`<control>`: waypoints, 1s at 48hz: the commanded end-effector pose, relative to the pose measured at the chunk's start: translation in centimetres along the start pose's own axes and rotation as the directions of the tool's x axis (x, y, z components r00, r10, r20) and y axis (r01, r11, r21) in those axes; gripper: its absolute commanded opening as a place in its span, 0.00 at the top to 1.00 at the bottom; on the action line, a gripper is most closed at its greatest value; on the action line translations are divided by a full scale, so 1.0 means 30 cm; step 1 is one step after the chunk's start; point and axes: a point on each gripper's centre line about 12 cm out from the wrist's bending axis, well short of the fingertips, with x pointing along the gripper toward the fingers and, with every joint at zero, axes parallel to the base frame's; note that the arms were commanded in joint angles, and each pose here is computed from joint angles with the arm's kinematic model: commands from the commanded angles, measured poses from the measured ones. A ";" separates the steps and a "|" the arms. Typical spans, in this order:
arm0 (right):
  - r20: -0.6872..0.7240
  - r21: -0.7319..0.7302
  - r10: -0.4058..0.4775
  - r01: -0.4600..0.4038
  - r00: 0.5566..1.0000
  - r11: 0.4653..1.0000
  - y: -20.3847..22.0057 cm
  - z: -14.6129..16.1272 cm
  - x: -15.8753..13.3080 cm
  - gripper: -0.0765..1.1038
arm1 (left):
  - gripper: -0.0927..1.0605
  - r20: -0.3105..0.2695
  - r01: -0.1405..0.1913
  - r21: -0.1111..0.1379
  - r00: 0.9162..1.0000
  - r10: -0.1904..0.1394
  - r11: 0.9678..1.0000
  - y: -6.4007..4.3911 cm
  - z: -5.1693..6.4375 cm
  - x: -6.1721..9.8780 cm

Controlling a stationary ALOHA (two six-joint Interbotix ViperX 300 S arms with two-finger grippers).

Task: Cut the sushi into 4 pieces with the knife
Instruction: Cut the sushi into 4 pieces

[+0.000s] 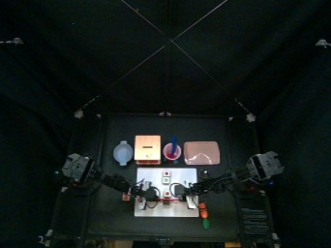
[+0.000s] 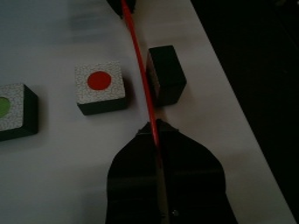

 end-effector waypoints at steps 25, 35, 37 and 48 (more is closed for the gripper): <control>0.052 -0.029 -0.085 0.086 0.995 0.996 -0.146 0.062 -0.043 0.91 | 0.72 -0.067 -0.068 0.027 0.995 0.070 0.997 0.168 -0.017 -0.026; 0.063 -0.037 -0.076 0.079 0.995 0.996 -0.132 0.085 -0.055 0.91 | 0.71 -0.029 -0.062 0.040 0.998 0.063 0.997 0.158 0.027 -0.045; 0.063 -0.039 -0.071 0.074 0.995 0.997 -0.125 0.100 -0.074 0.91 | 0.70 -0.008 -0.054 0.056 0.998 0.054 0.997 0.148 0.052 -0.057; 0.080 -0.064 -0.031 0.036 0.996 0.997 -0.069 0.145 -0.192 0.91 | 0.53 0.124 -0.032 0.098 0.992 0.019 0.995 0.099 0.187 -0.160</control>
